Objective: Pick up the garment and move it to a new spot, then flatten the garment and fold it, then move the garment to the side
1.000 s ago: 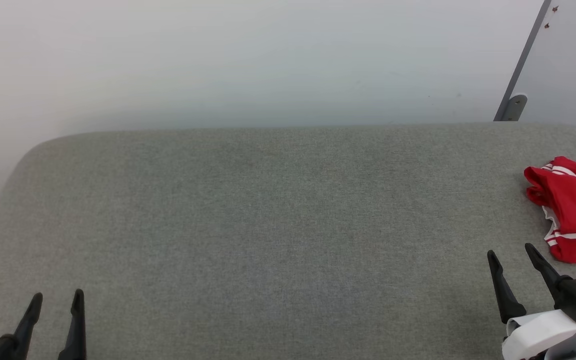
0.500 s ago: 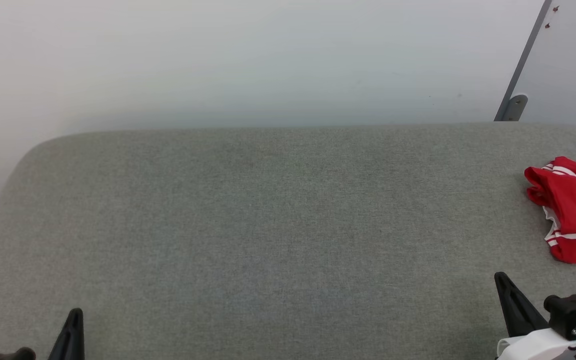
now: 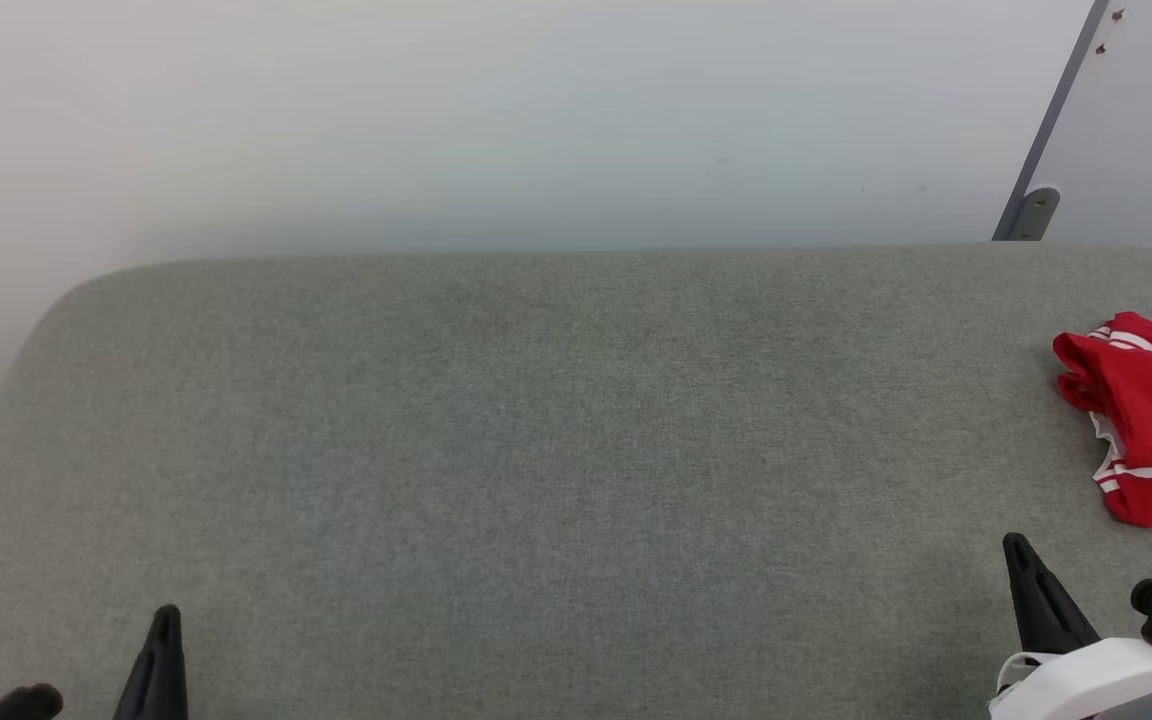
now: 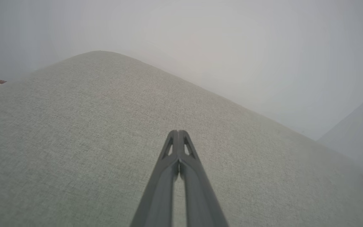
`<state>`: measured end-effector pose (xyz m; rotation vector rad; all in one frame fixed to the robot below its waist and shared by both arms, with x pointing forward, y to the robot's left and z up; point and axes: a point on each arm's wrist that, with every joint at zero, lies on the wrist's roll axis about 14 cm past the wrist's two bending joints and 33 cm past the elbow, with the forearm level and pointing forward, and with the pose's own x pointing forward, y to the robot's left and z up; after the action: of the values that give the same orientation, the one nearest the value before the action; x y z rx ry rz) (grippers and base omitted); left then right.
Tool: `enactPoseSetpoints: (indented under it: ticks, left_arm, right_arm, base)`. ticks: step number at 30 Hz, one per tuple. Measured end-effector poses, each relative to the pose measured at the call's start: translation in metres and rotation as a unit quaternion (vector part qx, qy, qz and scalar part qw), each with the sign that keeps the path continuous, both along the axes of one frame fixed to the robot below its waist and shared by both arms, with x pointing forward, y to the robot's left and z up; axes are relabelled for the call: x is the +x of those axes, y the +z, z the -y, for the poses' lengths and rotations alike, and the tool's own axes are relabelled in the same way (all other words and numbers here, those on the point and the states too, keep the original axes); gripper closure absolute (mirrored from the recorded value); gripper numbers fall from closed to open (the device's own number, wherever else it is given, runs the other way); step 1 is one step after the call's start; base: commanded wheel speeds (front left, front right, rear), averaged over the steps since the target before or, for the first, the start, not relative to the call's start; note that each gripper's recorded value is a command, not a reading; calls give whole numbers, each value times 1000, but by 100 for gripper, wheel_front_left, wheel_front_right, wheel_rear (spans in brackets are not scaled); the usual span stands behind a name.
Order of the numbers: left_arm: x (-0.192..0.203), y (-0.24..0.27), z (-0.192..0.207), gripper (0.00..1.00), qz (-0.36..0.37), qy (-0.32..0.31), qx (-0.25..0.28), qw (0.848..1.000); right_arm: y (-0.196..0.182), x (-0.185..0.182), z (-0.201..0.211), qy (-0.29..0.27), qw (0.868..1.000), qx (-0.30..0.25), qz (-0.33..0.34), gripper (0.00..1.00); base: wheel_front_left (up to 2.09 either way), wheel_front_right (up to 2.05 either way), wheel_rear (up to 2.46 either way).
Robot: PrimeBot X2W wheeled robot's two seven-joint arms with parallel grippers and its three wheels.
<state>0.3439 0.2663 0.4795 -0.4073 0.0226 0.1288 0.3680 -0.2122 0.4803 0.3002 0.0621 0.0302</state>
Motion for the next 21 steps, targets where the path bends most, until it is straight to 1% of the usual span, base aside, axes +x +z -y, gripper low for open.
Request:
enactPoseSetpoints:
  ticks: [9, 18, 19, 21]
  left_arm:
    - [5, 0, 6, 100, 3, 6, -74, 997]
    - [10, 1, 12, 100, 7, 9, -141, 990]
    - [10, 1, 12, 100, 7, 9, -141, 990]
    - [11, 1, 13, 100, 8, 9, -154, 988]
  right_arm:
    - [2, 2, 1, -18, 997, 79, -4, 100]
    - [3, 4, 2, -31, 988, 150, -8, 100]
    - [3, 4, 2, -31, 988, 150, -8, 100]
    - [3, 4, 1, -33, 985, 169, -9, 100]
  base:
    - [0, 0, 0]
    - [0, 0, 0]
    - [0, 0, 0]
    - [0, 0, 0]
